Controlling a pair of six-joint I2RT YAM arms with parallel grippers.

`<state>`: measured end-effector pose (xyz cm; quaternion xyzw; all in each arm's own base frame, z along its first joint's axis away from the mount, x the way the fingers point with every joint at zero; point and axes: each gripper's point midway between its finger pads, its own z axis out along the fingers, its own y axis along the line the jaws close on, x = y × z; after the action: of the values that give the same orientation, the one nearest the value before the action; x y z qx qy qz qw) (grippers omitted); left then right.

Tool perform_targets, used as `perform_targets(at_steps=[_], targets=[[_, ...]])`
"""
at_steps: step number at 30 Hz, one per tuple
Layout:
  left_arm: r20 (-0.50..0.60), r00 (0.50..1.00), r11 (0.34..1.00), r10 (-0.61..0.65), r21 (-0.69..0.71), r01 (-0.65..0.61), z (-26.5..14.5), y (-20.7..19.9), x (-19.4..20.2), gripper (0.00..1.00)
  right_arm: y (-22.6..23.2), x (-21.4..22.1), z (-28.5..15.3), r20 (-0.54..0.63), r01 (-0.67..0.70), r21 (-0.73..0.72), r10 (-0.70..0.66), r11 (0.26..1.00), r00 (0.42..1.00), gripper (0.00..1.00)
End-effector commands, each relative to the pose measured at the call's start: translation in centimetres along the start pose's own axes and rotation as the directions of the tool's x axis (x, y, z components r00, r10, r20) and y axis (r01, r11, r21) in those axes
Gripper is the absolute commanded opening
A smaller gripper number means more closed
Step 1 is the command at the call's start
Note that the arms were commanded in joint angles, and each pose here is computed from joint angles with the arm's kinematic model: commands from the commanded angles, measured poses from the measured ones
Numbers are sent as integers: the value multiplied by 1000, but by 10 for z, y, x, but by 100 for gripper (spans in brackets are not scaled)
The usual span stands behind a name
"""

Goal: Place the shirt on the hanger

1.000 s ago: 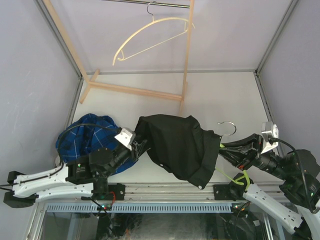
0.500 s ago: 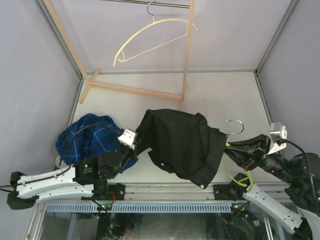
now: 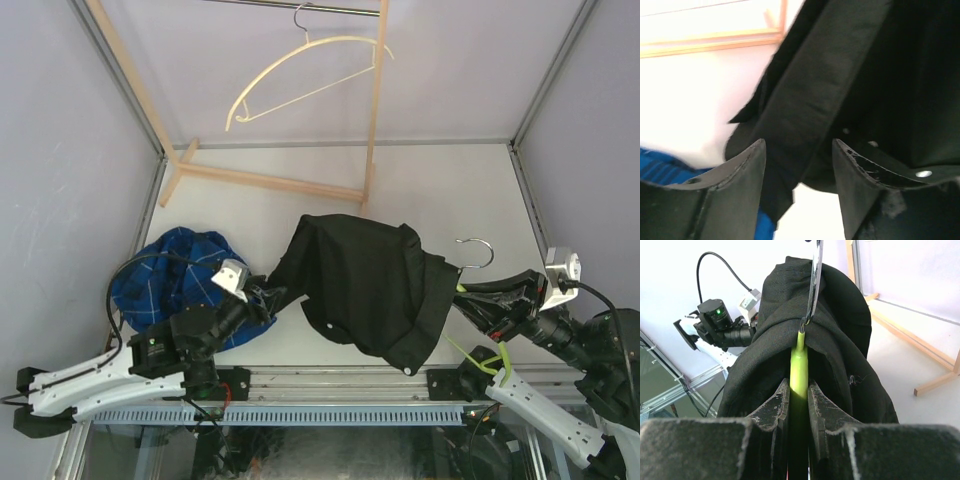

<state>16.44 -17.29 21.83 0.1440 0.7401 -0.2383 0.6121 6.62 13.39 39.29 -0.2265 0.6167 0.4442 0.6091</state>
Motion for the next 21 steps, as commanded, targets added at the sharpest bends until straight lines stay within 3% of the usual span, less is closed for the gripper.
perform_targets(at_steps=[1, 3, 6, 11, 14, 16, 19, 21], targets=[[73, 997, 971, -27, 239, 9, -1, -48, -29, 65, 14, -36, 1, 116, 33, -50, -27, 998, 993, 0], [92, 995, 970, -23, 244, 0, 1, -52, -38, 71, 14, -36, 3, 116, 27, -56, -21, 998, 993, 0], [112, 994, 981, 12, 189, -33, 9, -49, -50, 73, 15, -33, 5, 109, 19, -64, -12, 998, 994, 0], [108, 991, 996, 82, 28, -86, 28, -36, -60, 71, 19, -33, 8, 109, 10, -91, 0, 996, 994, 0], [94, 990, 994, 108, -24, -107, 40, -35, -57, 64, 23, -36, 8, 116, 6, -109, 7, 994, 993, 0], [72, 989, 991, 128, -39, -125, 46, -35, -50, 54, 24, -37, 8, 118, 6, -116, 8, 993, 993, 0], [37, 990, 988, 134, -79, -131, 50, -29, -39, 21, 21, -36, 7, 120, 10, -101, 2, 995, 993, 0], [19, 991, 987, 129, -93, -127, 49, -24, -31, 7, 18, -36, 6, 122, 16, -81, -6, 997, 993, 0]])
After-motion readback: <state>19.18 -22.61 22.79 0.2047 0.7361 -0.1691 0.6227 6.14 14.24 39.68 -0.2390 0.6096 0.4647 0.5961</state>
